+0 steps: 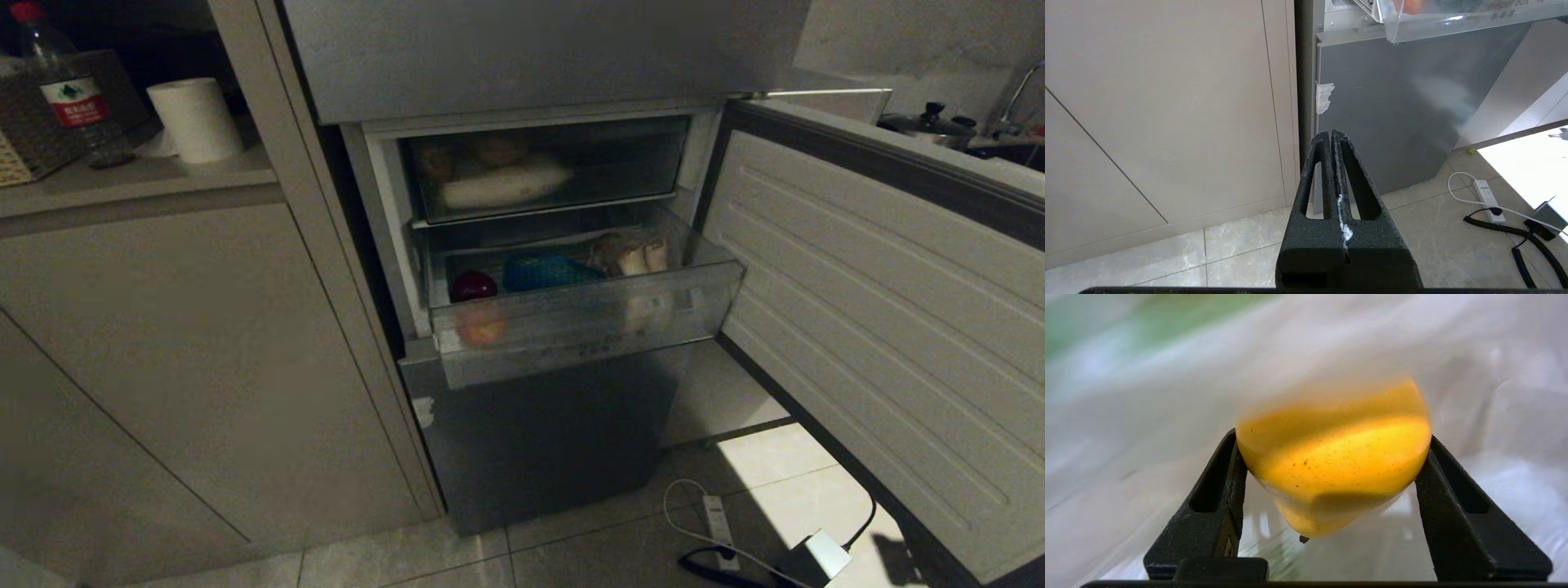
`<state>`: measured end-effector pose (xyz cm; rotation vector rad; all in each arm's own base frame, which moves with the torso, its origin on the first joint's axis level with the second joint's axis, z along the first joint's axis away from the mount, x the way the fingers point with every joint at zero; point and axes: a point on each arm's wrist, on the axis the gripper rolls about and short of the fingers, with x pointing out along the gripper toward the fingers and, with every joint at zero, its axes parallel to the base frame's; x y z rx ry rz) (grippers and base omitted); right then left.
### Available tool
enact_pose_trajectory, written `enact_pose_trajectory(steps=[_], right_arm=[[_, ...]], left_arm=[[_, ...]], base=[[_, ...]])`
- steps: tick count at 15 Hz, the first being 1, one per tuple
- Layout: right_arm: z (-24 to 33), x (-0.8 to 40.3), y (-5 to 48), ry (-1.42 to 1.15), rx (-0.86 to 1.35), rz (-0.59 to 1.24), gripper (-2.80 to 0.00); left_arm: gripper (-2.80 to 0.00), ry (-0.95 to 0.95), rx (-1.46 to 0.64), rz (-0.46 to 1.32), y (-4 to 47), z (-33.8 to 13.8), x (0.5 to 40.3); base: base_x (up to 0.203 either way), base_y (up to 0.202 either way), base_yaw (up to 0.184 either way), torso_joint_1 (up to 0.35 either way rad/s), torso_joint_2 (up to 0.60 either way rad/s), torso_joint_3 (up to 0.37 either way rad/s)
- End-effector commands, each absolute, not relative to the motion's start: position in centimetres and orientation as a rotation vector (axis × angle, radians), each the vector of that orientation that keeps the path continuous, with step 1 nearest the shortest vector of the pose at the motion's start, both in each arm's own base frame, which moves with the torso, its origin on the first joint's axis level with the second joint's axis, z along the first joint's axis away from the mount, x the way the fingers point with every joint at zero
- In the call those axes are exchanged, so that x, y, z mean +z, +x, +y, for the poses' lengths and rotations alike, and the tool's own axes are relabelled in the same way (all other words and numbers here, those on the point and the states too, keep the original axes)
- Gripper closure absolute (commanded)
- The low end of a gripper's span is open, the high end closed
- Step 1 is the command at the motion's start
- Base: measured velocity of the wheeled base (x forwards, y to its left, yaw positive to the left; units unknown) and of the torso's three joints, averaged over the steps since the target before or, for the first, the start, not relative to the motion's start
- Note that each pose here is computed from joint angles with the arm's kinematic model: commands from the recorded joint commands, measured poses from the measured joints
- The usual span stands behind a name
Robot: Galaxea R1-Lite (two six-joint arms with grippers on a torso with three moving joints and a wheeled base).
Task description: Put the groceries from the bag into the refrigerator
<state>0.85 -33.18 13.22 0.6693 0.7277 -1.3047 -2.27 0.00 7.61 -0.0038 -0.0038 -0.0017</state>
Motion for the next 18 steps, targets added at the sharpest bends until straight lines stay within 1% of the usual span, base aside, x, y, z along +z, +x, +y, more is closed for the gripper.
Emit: enact_pose_trajectory(steps=[1,5,10,12,15,16,18], right_arm=[[-31.8,14.8,1.9,0.623,-1.281,0.703,0.00],[-29.4,17.4,3.6,0.537,-1.236,0.658,0.00],[-25.6,22.2,3.5,0.407,-1.252,0.553,0.00],[-24.3,24.9,3.4,0.324,-1.268,0.478,0.00],[-22.2,30.2,3.2,0.173,-1.283,0.325,0.00],[-21.7,31.9,3.6,0.125,-1.262,0.276,0.00],[-20.6,34.8,6.0,0.038,-1.152,0.192,0.00]], left_arm=[[0.00,-0.005,-0.002,-0.005,-2.3,0.0,7.6],[0.00,-0.005,-0.002,-0.005,-2.3,0.0,7.6],[0.00,-0.005,-0.002,-0.005,-2.3,0.0,7.6],[0.00,-0.005,-0.002,-0.005,-2.3,0.0,7.6],[0.00,-0.005,-0.002,-0.005,-2.3,0.0,7.6],[0.00,-0.005,-0.002,-0.005,-2.3,0.0,7.6],[0.00,-0.005,-0.002,-0.005,-2.3,0.0,7.6]], base=[[0.000,0.000,0.000,0.000,0.00,0.000],[0.000,0.000,0.000,0.000,0.00,0.000],[0.000,0.000,0.000,0.000,0.00,0.000],[0.000,0.000,0.000,0.000,0.00,0.000],[0.000,0.000,0.000,0.000,0.00,0.000],[0.000,0.000,0.000,0.000,0.00,0.000],[0.000,0.000,0.000,0.000,0.00,0.000]])
